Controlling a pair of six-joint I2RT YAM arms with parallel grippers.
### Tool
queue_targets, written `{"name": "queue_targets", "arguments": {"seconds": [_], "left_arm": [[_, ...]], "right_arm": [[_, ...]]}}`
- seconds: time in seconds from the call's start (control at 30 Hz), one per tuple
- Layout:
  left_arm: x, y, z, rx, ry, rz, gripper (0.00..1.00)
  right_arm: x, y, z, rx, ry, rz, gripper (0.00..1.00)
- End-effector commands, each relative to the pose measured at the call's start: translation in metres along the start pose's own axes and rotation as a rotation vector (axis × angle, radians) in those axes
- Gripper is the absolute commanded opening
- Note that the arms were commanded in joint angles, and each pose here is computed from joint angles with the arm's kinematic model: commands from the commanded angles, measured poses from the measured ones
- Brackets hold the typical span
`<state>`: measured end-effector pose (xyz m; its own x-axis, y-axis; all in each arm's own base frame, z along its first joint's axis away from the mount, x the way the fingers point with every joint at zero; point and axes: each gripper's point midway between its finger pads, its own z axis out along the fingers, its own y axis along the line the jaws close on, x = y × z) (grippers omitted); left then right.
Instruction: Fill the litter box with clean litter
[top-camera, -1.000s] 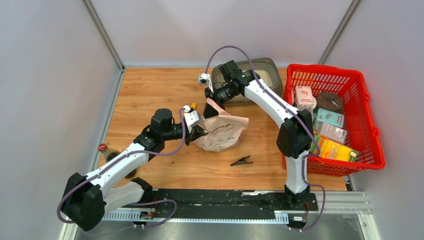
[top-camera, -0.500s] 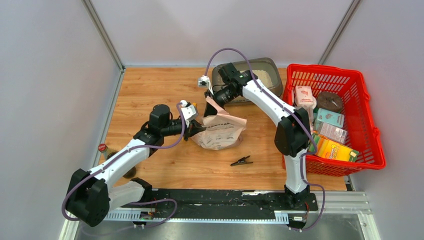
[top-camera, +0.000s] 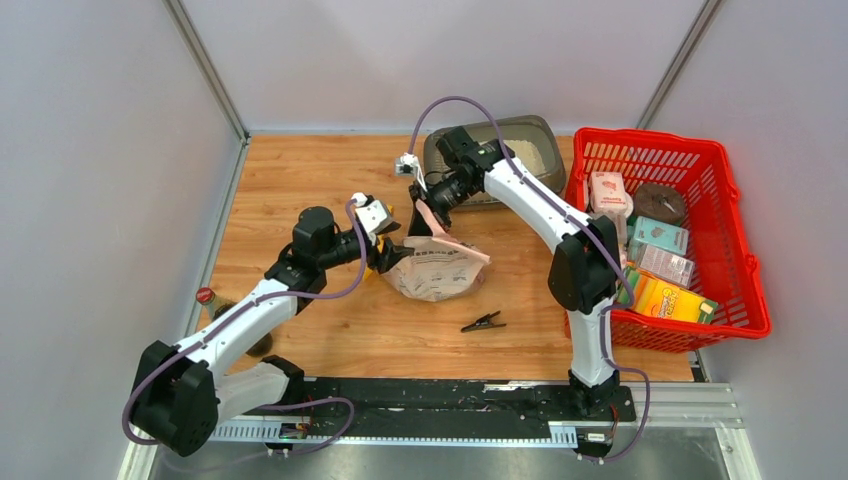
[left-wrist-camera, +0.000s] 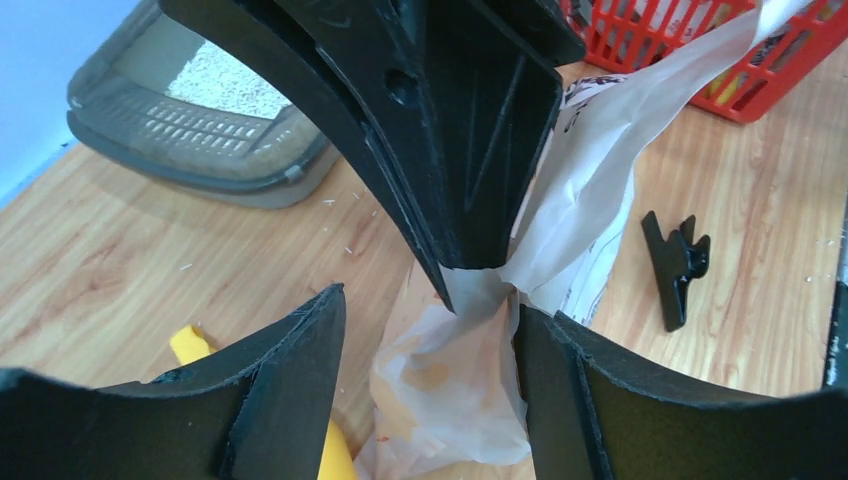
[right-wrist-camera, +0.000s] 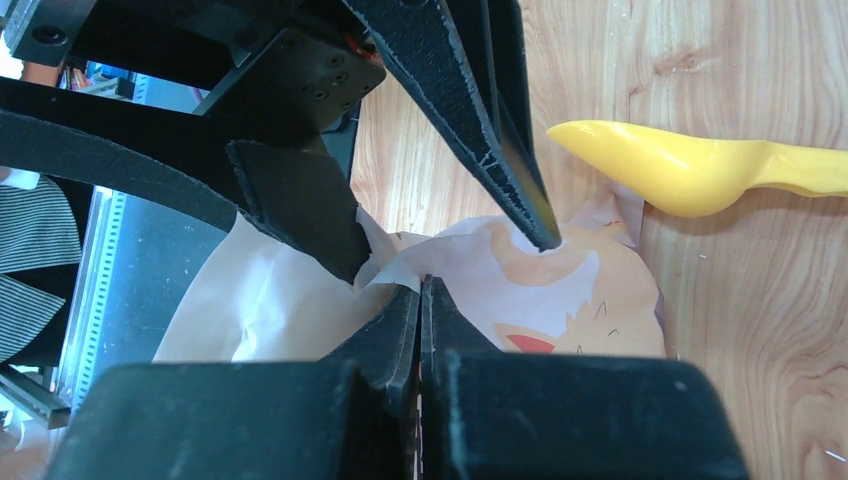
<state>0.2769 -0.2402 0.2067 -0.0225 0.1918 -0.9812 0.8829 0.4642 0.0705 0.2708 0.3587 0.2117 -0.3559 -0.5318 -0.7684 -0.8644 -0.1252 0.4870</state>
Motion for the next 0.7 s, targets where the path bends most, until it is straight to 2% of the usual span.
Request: {"name": "queue_targets", "arguments": {"seconds": [0.0, 0.23, 0.47, 0.67], "left_arm": [[-0.036, 0.028, -0.003, -0.116, -0.106, 0.147, 0.7], [-0.024, 0.02, -0.002, -0.052, -0.061, 0.215, 0.71], [-0.005, -0.024, -0.006, 0.252, -0.001, 0.183, 0.76], [-0.008, -0.037, -0.01, 0.363, -0.025, 0.159, 0.79]], "right_arm": [[-0.004, 0.021, 0.0, -0.066, -0.008, 0.033, 0.0], [-0.002, 0.026, -0.002, -0.065, -0.004, 0.032, 0.0], [-0.001, 0.025, -0.002, -0.06, 0.002, 0.027, 0.0], [0.001, 0.026, -0.003, -0.053, 0.01, 0.023, 0.0]]}}
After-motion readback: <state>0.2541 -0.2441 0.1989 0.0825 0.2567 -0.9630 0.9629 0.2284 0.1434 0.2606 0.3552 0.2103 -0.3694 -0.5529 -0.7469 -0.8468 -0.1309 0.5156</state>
